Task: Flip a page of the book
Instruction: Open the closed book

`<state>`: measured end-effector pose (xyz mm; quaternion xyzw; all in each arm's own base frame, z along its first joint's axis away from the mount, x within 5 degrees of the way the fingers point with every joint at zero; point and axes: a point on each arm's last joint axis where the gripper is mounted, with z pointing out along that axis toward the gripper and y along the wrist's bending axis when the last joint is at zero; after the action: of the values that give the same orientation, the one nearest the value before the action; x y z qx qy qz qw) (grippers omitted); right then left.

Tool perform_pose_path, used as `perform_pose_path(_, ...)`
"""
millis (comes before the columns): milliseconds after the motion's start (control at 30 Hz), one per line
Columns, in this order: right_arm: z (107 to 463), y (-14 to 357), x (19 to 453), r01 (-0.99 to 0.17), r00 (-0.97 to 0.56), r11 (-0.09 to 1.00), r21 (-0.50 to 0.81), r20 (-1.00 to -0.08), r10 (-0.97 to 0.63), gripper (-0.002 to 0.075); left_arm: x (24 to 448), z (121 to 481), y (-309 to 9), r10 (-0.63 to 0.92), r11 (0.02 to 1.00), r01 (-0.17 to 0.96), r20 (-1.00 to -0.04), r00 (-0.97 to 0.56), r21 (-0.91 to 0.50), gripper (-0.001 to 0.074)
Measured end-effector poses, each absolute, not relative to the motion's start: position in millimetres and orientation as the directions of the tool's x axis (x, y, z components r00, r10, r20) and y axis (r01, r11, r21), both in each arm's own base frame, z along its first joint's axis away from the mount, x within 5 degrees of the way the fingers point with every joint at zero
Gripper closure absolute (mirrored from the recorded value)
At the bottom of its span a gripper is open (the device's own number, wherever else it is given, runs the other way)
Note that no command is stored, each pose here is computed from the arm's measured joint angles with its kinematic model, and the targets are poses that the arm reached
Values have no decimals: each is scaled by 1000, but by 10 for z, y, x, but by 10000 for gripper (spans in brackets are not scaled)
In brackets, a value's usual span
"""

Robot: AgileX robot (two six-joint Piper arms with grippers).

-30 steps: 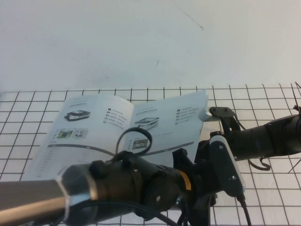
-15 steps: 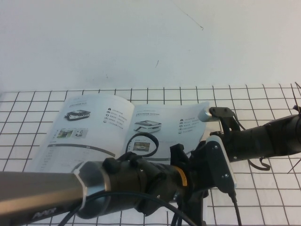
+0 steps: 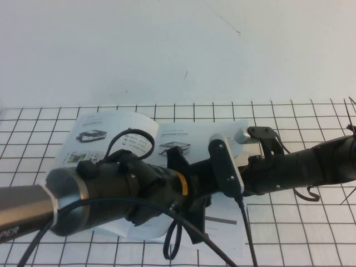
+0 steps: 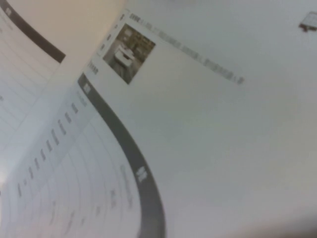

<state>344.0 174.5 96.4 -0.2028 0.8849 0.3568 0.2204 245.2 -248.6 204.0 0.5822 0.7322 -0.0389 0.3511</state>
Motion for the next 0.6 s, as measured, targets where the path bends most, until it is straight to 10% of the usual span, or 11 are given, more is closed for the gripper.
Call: perform_pose_path(600, 964, 1745, 3439, -517, -820, 663, 541, -535, -203, 725, 2953, 2124, -1831, 775, 630, 554, -487, -403, 544, 737)
